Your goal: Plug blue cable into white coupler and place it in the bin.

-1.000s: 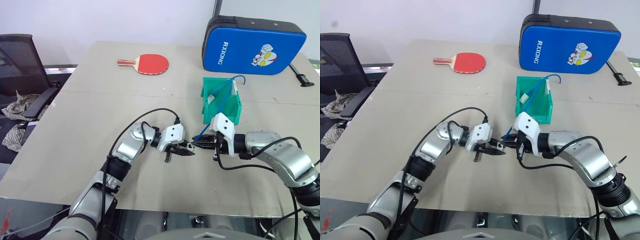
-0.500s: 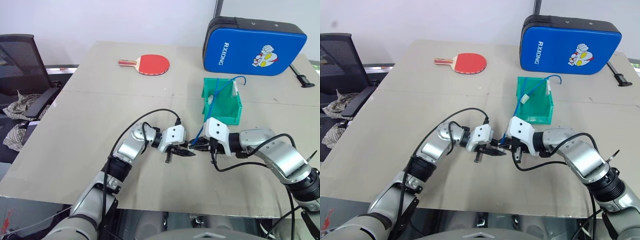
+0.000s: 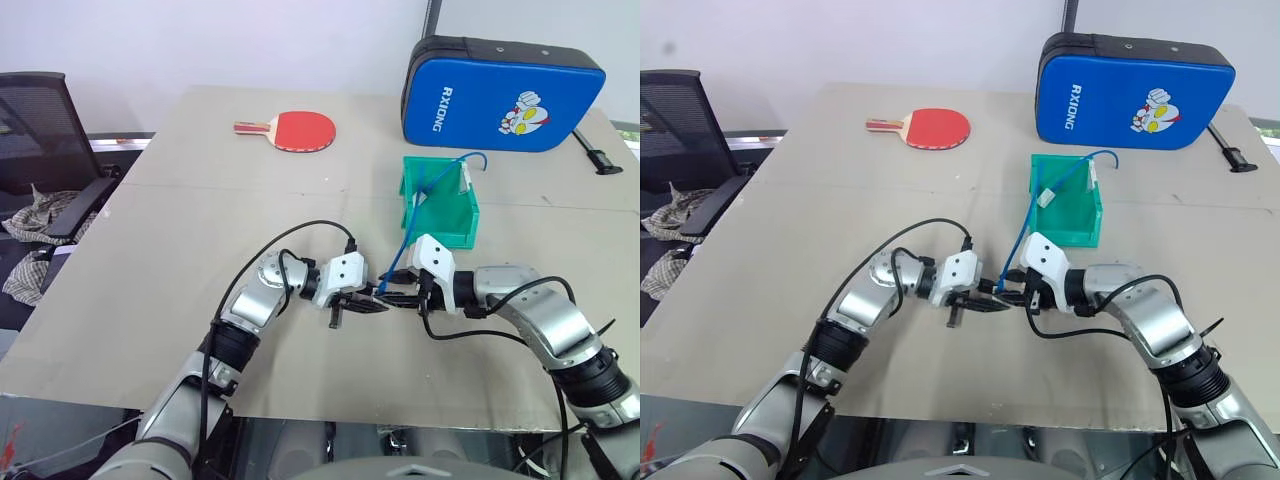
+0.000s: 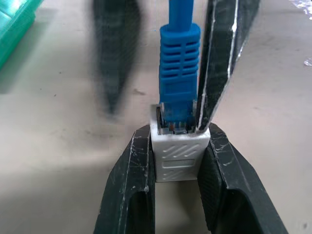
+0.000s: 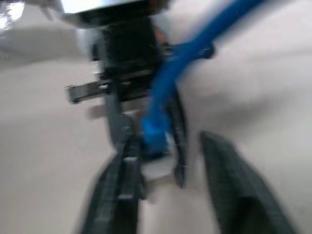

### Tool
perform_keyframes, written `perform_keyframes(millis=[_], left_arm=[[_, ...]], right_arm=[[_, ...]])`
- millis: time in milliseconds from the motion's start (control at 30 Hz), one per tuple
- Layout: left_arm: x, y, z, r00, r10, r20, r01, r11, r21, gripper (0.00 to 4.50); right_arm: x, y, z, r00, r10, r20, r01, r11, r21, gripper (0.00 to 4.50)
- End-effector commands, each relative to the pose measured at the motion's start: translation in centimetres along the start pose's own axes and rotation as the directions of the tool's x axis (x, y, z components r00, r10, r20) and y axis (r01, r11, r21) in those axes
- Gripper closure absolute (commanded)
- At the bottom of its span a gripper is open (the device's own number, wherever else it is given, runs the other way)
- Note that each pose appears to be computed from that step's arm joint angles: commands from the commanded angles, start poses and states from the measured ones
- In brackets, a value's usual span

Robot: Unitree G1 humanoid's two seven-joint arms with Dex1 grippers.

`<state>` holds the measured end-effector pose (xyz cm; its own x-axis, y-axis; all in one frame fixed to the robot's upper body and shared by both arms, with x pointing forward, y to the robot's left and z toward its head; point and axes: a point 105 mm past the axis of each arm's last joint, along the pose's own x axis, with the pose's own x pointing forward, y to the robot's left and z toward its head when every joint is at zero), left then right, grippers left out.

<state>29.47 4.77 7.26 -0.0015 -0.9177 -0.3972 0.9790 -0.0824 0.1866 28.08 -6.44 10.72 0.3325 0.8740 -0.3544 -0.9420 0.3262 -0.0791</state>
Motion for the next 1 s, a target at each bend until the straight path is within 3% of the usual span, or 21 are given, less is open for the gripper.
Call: perform_keyframes(millis=[33,200,333,533,600,667,700,800,1000], left_arm=[[-0.2,-0.1,1.1,0.999,0.011,0.033,-0.012,0.999,0.034,3.92],[-0.1,-0.1,1.3,0.999,0.012,0.032,-0.014,0.999,0.043,3.92],[-0.1,0.0,1.5,1.000,0.007,0.030,-0.009,0.998,0.057,3.92],[0.0,-0.3,1.8,0.998,-0.005,0.056,0.003,0.999,0.032,3.92],[-0.5,-0.3,2.3,0.995,0.008,0.095,-0.007,1.000,-0.017,2.90],[-1.4,0.5,3.1,0.987,0.074,0.144,-0.067,0.996,-0.051,2.61],[-2.0,0.6,3.6,0.981,0.098,0.168,-0.087,0.993,-0.074,2.04],[-3.8,0.3,4.7,0.962,0.170,0.212,-0.146,0.981,-0.125,0.89],[-6.7,-0.1,6.6,0.833,0.445,0.330,-0.382,0.893,-0.238,0.89]], right_arm=[[-1.1,0.7,1.5,0.998,0.007,0.060,-0.007,1.000,-0.002,2.47],[-0.8,1.1,1.9,0.995,0.007,0.095,-0.013,0.998,0.057,2.68],[-0.6,1.2,2.5,0.992,0.009,0.125,-0.020,0.996,0.082,4.32],[-0.9,1.8,3.3,0.986,0.042,0.160,-0.058,0.993,0.099,4.42],[-1.4,1.4,4.3,0.979,0.027,0.201,-0.049,0.993,0.106,4.50],[-2.3,0.8,5.4,0.971,0.004,0.240,-0.032,0.993,0.112,4.50],[-2.8,0.2,6.0,0.965,-0.023,0.262,-0.008,0.993,0.114,4.50],[-4.8,-1.7,7.5,0.944,-0.110,0.309,0.078,0.990,0.116,4.50],[-8.9,-7.9,9.9,0.870,-0.360,0.338,0.328,0.933,0.148,4.50]])
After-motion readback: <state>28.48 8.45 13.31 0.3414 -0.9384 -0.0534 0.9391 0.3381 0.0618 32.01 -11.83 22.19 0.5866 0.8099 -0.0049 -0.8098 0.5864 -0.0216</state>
